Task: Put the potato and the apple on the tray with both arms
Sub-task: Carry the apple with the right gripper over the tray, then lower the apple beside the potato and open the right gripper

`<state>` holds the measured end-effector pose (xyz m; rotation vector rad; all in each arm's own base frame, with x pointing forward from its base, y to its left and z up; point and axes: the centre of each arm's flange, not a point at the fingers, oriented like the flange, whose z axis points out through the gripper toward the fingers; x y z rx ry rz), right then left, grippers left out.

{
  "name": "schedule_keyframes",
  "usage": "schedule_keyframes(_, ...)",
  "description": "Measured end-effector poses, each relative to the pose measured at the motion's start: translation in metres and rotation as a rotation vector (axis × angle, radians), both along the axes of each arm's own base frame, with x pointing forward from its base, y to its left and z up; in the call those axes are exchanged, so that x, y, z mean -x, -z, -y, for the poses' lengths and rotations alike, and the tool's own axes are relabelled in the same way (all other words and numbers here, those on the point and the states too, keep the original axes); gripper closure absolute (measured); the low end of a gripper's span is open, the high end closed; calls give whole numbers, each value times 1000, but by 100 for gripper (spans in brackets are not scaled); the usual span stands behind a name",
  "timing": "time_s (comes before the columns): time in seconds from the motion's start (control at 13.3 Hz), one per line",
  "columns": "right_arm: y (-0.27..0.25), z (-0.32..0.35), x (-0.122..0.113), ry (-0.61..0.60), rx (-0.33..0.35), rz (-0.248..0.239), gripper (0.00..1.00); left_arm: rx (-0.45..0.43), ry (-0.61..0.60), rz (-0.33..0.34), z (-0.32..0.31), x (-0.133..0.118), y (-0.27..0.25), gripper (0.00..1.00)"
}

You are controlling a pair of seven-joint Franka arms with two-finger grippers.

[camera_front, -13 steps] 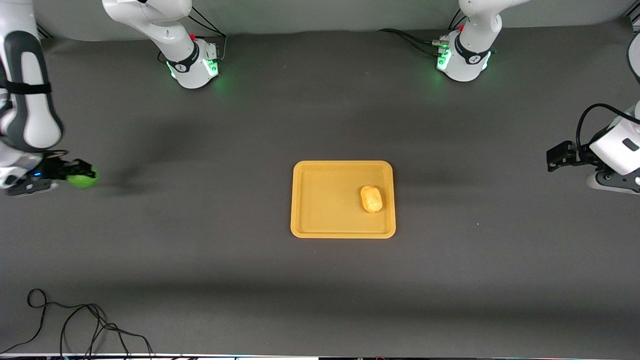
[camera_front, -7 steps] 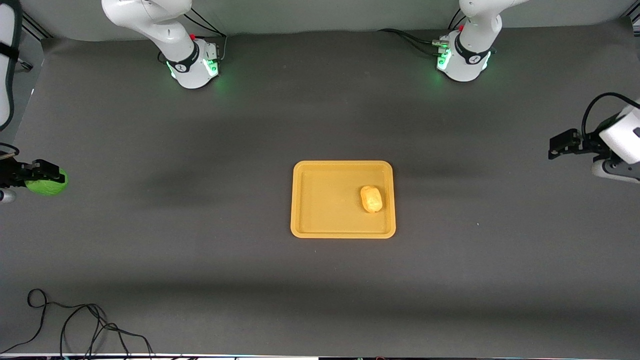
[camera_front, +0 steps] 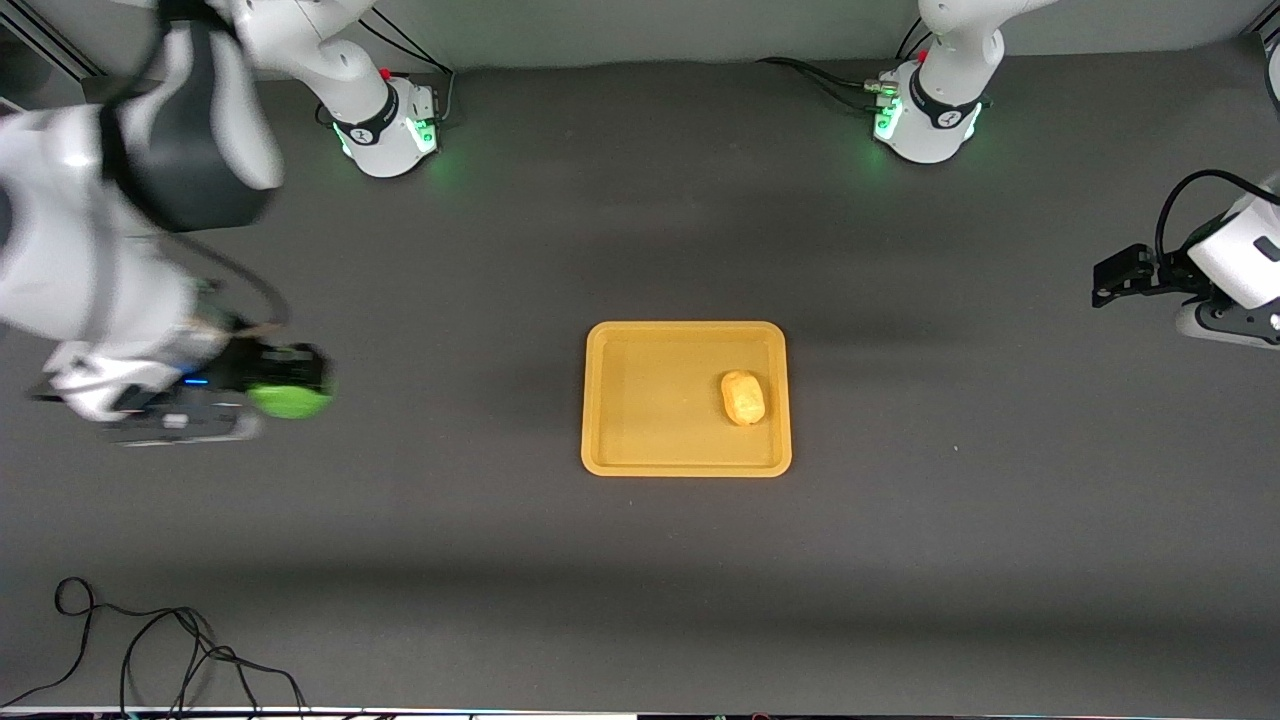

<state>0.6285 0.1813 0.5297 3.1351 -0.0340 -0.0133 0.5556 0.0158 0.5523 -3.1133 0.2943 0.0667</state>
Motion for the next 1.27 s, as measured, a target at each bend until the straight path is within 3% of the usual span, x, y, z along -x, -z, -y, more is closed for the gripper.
schedule_keyframes(0.22,39,-143,8,164,-17,-4,31,-6,-4,16,-3,-7,6,0)
schedule_keyframes(0.53,109,-308,45,296,-64,5,31,-1,-9,14,-6,-10,8,0)
schedule_keyframes(0.75,175,-354,61,272,-60,21,31,28,-19,21,-6,-11,1,0)
schedule_keyframes(1.05,281,-359,53,271,-22,42,31,88,-57,22,-16,-10,0,0)
schedule_keyframes(1.27,309,-356,53,270,-1,34,31,90,-2,41,-16,-12,-8,0)
